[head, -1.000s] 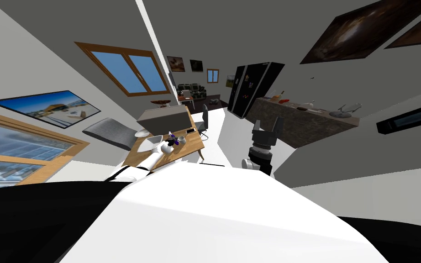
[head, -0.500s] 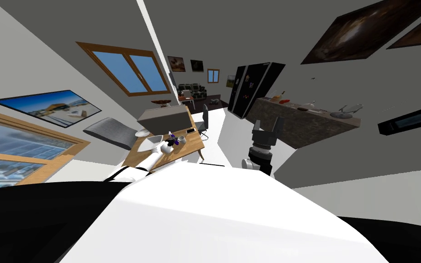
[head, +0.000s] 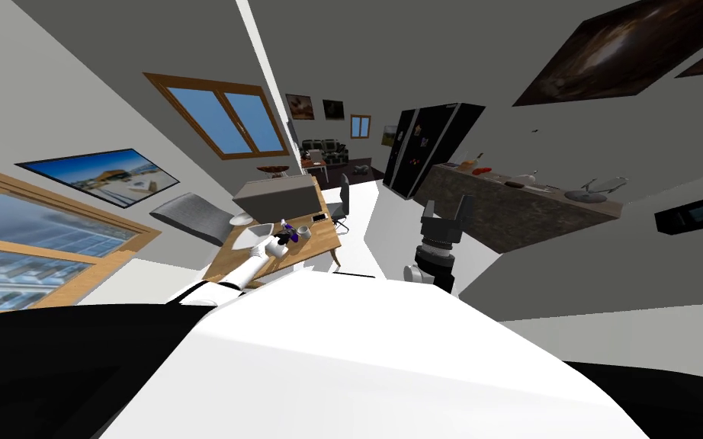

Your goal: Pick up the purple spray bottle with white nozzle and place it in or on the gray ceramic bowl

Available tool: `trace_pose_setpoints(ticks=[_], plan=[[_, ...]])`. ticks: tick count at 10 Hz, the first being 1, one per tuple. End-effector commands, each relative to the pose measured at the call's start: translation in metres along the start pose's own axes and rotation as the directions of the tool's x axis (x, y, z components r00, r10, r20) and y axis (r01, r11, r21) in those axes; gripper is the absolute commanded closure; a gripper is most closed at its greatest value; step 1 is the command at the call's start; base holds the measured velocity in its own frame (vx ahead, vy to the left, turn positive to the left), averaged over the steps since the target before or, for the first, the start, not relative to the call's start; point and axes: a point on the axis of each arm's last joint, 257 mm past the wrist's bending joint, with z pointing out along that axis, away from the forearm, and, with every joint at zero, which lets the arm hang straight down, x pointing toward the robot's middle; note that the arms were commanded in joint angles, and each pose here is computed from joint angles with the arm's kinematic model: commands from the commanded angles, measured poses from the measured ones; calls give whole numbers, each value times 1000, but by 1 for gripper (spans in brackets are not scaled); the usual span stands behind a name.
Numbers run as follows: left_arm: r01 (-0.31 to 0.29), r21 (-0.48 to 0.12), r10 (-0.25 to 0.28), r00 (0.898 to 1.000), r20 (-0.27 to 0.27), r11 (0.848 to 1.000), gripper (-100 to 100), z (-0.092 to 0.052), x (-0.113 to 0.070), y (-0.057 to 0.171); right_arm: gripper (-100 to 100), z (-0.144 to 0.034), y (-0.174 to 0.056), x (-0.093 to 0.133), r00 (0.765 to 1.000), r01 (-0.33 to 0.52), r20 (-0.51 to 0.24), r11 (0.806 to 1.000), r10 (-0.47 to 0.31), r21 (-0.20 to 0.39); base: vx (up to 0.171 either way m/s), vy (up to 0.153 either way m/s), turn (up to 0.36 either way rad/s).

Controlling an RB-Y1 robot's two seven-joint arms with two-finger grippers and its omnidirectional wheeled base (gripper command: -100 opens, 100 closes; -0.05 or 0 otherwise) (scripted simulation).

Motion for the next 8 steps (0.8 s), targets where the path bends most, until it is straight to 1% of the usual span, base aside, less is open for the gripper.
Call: trace_pose_setpoints(ticks=[1,4,8], plan=[[18,43,-17,1000,-10,999,100,-3,6,-13,0,0,0,0,1000,0,0,1000,0,0,-25,-26,90],[40,101,-37,999,-33,994,100,-9,18,-26,0,0,0,0,1000,0,0,1000,0,0,-36,-23,93],[61,153,-50,996,-70,986,100,-18,32,-30,0,0,0,0,1000,0,0,1000,0,0,-12,16,51]])
